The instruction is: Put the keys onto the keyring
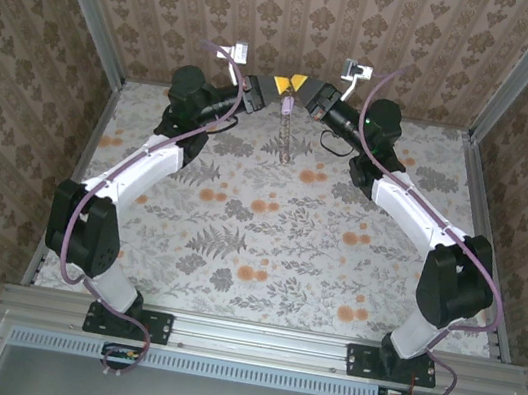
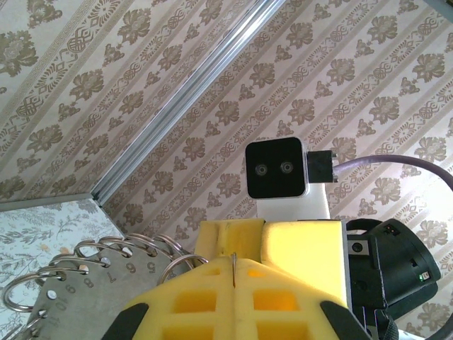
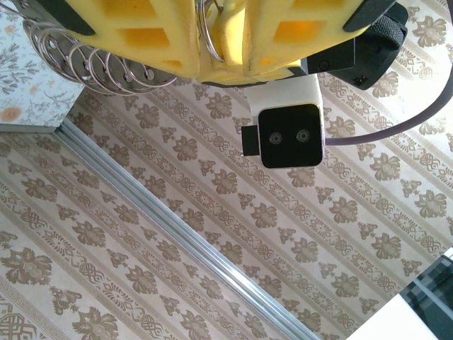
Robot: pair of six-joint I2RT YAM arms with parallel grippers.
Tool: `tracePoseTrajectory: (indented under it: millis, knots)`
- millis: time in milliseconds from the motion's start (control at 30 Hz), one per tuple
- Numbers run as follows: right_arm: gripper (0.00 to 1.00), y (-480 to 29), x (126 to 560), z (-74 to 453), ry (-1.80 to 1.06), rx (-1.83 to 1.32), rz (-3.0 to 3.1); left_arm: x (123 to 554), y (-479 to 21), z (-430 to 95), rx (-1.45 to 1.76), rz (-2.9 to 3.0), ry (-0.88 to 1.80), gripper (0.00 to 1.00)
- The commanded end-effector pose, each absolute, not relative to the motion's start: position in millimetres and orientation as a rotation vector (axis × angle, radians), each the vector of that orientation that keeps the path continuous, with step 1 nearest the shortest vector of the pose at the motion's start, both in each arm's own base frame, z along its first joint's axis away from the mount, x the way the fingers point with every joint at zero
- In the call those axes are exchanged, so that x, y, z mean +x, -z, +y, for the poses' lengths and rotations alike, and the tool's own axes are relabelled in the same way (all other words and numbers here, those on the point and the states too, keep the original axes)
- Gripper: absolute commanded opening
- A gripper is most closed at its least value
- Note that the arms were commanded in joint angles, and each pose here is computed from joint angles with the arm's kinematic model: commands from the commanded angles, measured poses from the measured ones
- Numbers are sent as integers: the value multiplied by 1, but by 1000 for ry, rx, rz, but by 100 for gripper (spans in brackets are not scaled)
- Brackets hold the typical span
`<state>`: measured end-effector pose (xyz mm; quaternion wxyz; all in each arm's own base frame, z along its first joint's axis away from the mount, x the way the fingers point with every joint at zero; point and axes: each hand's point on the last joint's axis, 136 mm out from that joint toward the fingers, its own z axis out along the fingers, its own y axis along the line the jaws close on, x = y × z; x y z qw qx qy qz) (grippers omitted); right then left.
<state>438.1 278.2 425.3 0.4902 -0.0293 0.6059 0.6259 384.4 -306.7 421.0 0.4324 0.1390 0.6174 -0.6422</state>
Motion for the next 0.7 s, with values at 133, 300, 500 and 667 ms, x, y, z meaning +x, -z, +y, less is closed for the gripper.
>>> tracePoseTrajectory:
  millis: [133,300,500,667]
  knots:
    - [22,-440,434,282,-1547,-132,1425,375,-441,-307,388,1460,1610,0]
    - [3,-441,434,283,-1545,-139,1426,375,-440,-307,387,1462,1608,0]
    - [0,-438,436,280,-1508,-171,1456,374,-441,-306,423,1479,1580,0]
    - [0,-435,438,274,-1473,-271,1517,373,-446,-292,496,1511,1518,31]
